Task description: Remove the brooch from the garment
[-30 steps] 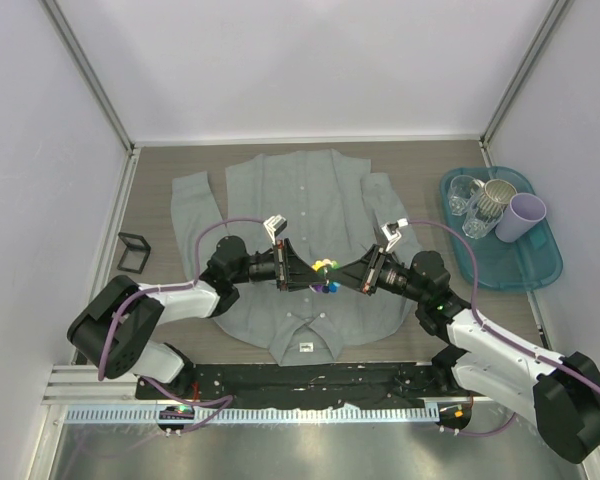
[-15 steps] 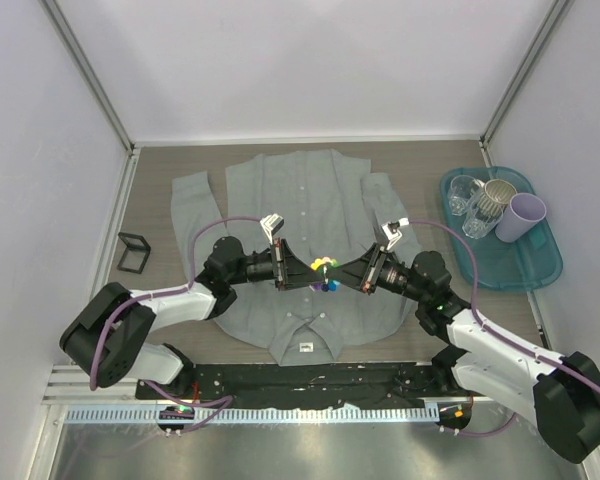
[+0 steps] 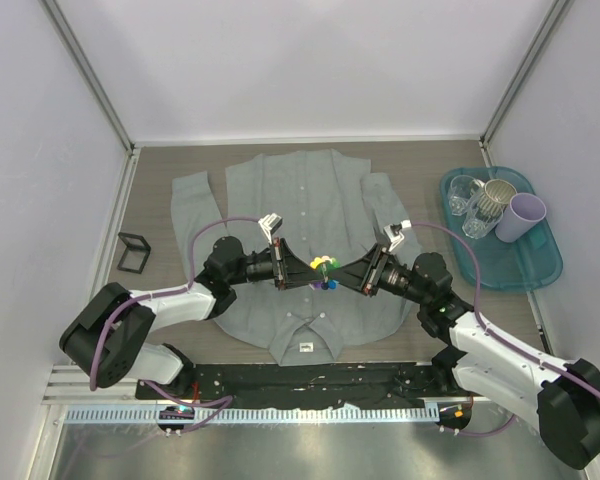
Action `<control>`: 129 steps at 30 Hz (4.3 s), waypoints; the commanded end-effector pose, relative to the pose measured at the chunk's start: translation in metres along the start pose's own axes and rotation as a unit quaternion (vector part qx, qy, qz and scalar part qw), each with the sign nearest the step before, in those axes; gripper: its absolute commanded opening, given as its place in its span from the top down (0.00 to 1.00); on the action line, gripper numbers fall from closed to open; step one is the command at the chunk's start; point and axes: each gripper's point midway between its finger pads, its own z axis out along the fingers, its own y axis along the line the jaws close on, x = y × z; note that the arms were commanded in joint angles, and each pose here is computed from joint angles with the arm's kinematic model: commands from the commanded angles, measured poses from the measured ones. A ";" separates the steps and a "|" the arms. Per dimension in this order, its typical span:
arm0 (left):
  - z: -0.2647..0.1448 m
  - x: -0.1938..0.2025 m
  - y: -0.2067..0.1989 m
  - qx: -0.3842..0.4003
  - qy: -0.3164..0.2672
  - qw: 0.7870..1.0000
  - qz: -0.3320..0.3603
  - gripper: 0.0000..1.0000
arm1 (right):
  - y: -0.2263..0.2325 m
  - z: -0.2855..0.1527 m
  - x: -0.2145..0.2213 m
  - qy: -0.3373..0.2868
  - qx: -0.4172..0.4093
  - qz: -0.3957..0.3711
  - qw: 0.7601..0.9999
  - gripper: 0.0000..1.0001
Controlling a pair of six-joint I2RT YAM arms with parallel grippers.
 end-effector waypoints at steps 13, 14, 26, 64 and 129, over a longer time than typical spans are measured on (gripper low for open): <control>0.000 -0.002 -0.006 0.012 0.002 1.000 0.015 1.00 | 0.007 0.003 -0.005 -0.005 -0.020 -0.009 1.000 0.67; 0.000 -0.001 -0.005 0.011 0.003 1.000 0.014 1.00 | 0.007 0.003 -0.005 -0.005 -0.021 -0.011 1.000 0.67; 0.000 0.001 -0.003 0.007 0.012 1.000 0.014 1.00 | 0.011 0.005 -0.008 -0.011 -0.028 -0.011 0.999 0.67; 0.002 -0.009 -0.028 0.060 -0.011 0.998 0.027 0.57 | 0.005 0.001 -0.011 -0.026 -0.015 -0.017 0.999 0.99; 0.020 -0.006 -0.027 0.063 0.027 0.997 0.031 0.69 | -0.011 0.010 0.005 0.019 0.036 -0.065 0.997 0.99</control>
